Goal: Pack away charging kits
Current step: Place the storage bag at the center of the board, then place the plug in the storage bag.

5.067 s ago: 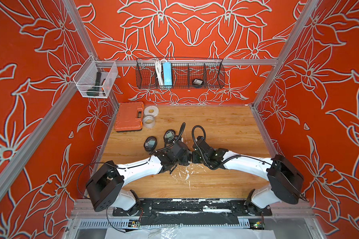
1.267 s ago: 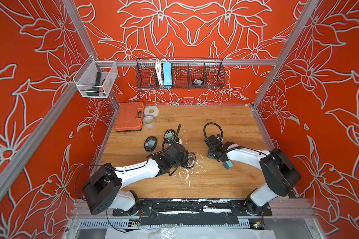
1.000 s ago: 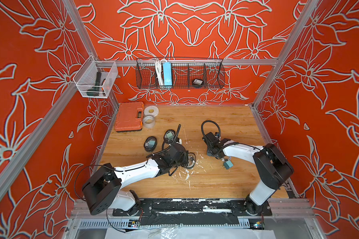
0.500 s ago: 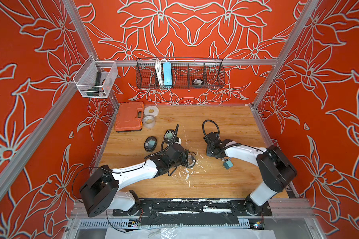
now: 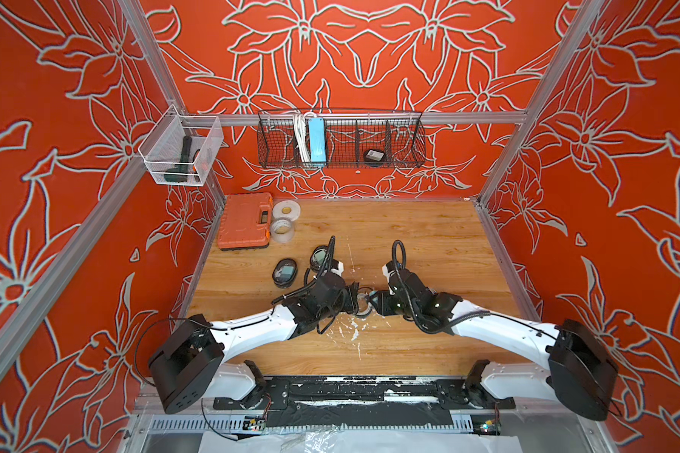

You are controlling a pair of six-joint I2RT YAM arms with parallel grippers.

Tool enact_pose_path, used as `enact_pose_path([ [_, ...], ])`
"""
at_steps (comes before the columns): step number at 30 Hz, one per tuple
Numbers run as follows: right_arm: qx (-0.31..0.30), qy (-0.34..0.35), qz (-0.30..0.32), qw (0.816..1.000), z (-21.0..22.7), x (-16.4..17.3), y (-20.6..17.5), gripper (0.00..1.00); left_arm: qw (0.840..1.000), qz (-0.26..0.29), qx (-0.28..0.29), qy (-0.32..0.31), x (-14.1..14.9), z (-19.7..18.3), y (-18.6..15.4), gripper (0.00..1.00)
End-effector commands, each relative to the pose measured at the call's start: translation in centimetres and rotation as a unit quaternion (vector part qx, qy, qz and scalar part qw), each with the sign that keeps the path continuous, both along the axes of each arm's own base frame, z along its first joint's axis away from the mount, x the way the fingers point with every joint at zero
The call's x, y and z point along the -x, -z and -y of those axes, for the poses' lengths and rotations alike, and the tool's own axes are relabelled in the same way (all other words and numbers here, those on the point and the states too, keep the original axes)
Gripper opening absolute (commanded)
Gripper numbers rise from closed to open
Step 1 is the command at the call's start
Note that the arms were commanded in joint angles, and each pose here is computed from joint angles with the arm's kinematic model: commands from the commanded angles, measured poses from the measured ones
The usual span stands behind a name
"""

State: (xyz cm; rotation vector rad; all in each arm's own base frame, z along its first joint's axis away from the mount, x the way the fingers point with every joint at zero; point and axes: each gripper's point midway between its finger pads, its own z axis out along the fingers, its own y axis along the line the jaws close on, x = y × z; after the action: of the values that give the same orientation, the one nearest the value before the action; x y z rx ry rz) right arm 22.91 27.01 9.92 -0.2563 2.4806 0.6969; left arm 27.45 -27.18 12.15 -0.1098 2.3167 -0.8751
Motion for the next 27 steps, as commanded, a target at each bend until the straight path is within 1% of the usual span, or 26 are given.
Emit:
enact_pose_path([
  [1,-0.023,-0.010,0.004,1.000,-1.8,-0.1,-0.4,0.13,0.999,0.014,0.030,-0.002,-0.3,0.3,-1.5,0.00],
  [5,-0.014,-0.011,0.008,1.000,-2.4,-0.5,-0.2,0.14,0.999,0.006,0.037,0.003,-0.1,0.5,-1.2,0.00],
  [11,0.009,0.006,-0.002,1.000,-2.7,-1.4,1.7,0.11,0.998,-0.002,0.063,0.008,0.5,0.8,-1.2,0.00],
  [14,0.015,0.010,-0.004,1.000,-2.9,-1.7,2.1,0.11,0.997,-0.011,0.074,0.012,0.9,0.9,-0.9,0.00],
  [20,0.014,0.005,-0.007,1.000,-3.3,-1.9,2.1,0.21,0.996,-0.024,0.083,0.022,1.1,1.4,0.1,0.00],
  [23,0.013,0.000,-0.012,1.000,-3.6,-1.7,2.4,0.29,0.995,-0.029,0.087,0.028,1.1,1.8,0.4,0.00],
  [24,0.013,-0.002,-0.014,1.000,-3.7,-1.7,2.5,0.34,0.995,-0.030,0.087,0.028,1.0,1.9,0.5,0.00],
  [27,0.014,-0.010,-0.021,1.000,-4.0,-1.5,2.9,0.39,0.995,-0.032,0.086,0.028,0.9,2.0,0.7,0.00],
])
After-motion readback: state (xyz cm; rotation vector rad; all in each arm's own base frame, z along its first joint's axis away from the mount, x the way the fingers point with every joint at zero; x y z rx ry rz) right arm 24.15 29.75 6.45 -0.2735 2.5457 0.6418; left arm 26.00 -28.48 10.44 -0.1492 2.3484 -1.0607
